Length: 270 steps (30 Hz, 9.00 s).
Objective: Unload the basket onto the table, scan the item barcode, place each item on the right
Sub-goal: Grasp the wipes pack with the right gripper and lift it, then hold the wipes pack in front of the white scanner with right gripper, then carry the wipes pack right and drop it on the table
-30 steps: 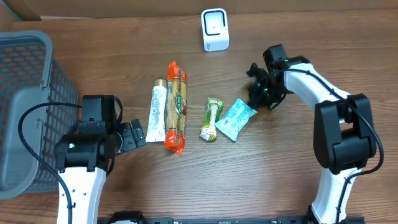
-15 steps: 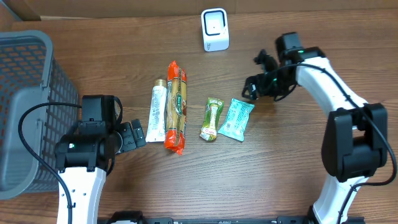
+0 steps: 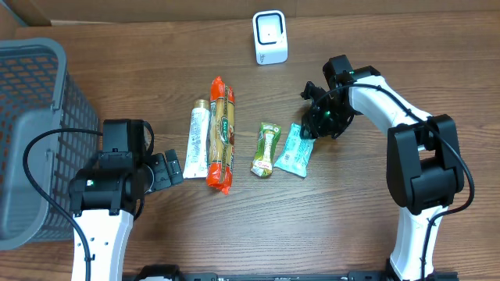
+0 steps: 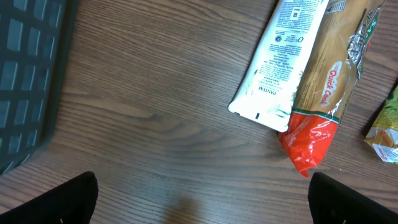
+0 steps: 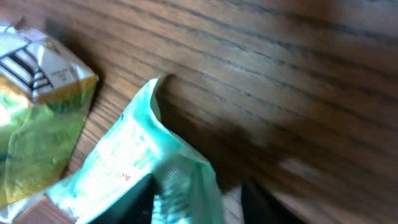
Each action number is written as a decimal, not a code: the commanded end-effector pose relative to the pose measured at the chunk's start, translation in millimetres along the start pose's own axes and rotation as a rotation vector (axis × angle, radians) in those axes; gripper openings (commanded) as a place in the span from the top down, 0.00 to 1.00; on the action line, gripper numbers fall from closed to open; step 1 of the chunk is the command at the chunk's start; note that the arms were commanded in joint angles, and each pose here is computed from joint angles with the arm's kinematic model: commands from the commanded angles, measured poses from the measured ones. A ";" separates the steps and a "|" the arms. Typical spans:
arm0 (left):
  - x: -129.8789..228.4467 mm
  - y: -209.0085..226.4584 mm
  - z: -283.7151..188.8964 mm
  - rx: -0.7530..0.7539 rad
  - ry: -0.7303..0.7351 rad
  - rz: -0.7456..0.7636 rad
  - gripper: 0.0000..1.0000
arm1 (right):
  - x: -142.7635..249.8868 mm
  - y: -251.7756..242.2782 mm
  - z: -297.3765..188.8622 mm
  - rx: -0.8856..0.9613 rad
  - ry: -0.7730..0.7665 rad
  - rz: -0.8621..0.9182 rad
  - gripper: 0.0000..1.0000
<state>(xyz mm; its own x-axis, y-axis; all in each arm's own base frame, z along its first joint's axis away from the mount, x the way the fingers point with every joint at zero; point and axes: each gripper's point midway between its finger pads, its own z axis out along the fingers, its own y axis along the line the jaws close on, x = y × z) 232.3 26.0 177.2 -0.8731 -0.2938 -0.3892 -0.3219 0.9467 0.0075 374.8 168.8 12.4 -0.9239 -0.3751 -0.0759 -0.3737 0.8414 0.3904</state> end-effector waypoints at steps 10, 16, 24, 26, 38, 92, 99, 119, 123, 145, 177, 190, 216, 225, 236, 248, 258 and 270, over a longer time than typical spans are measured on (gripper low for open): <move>0.6 2.5 2.4 -0.015 0.003 -0.010 0.01 | -23.7 -35.1 -38.8 0.008 -0.126 0.359 0.96; 0.6 2.5 2.4 -0.015 0.003 -0.010 0.00 | -23.8 -56.5 -96.6 0.109 -0.268 0.650 0.96; 0.6 2.5 2.4 -0.015 0.003 -0.010 0.00 | 12.0 -28.2 -82.1 0.153 -0.103 0.656 0.44; 0.5 2.5 2.3 -0.015 0.003 -0.010 0.00 | 14.1 -25.3 -81.3 0.156 -0.086 0.579 0.36; 0.6 2.6 2.4 -0.015 0.003 -0.010 0.00 | -26.3 -55.6 -91.6 0.137 -0.223 -0.033 0.28; 0.6 2.5 2.4 -0.015 0.003 -0.010 0.01 | -51.5 56.0 -270.0 -0.196 -0.796 0.236 0.96; 0.6 2.5 2.4 -0.015 0.003 -0.010 0.00 | -46.8 82.7 -292.4 -0.196 -0.861 0.163 0.96; 0.6 2.5 2.4 -0.015 0.003 -0.010 0.00 | -40.4 33.1 -235.6 0.223 -0.816 0.367 0.96; 0.6 2.5 2.4 -0.015 0.003 -0.010 0.00 | -37.2 22.8 -205.5 0.255 -0.746 0.385 0.96; 0.7 2.3 2.3 -0.015 0.003 -0.009 0.00 | -105.6 19.0 -291.2 0.675 -1.099 0.153 0.96; 0.7 2.1 2.3 -0.014 0.003 -0.008 0.00 | -209.6 83.5 -212.0 1.136 -1.141 -0.519 0.96; 0.7 2.1 2.3 -0.014 0.003 -0.008 0.00 | -216.0 91.5 -207.3 1.151 -1.109 -0.667 0.96; 0.7 2.1 2.3 -0.014 0.003 -0.009 0.00 | -271.7 70.8 -156.1 1.415 -1.078 -1.130 0.96; 0.7 2.1 2.3 -0.014 0.003 -0.008 0.00 | -272.3 71.7 -158.3 1.418 -1.083 -1.128 0.96; 0.7 2.1 2.3 -0.014 0.003 -0.009 0.00 | -272.2 72.9 -157.6 1.417 -1.083 -1.127 0.96; 0.7 2.1 2.3 -0.014 0.003 -0.008 0.00 | -238.3 120.6 -243.0 1.205 -1.198 -0.786 0.96; 0.7 2.1 2.3 -0.014 0.003 -0.008 0.01 | -121.5 149.9 -257.6 0.092 -1.010 -0.009 0.96; 0.7 2.1 2.3 -0.014 0.003 -0.008 0.00 | 22.6 -101.1 -212.9 0.232 -0.664 1.070 0.96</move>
<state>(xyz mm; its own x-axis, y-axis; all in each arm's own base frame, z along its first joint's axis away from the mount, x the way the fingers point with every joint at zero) 231.1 26.0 175.0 -0.8757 -0.2938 -0.3831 -0.3219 0.9467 0.0096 417.2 19.5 185.5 -0.6935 0.6275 -0.3540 0.5156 0.7754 0.3645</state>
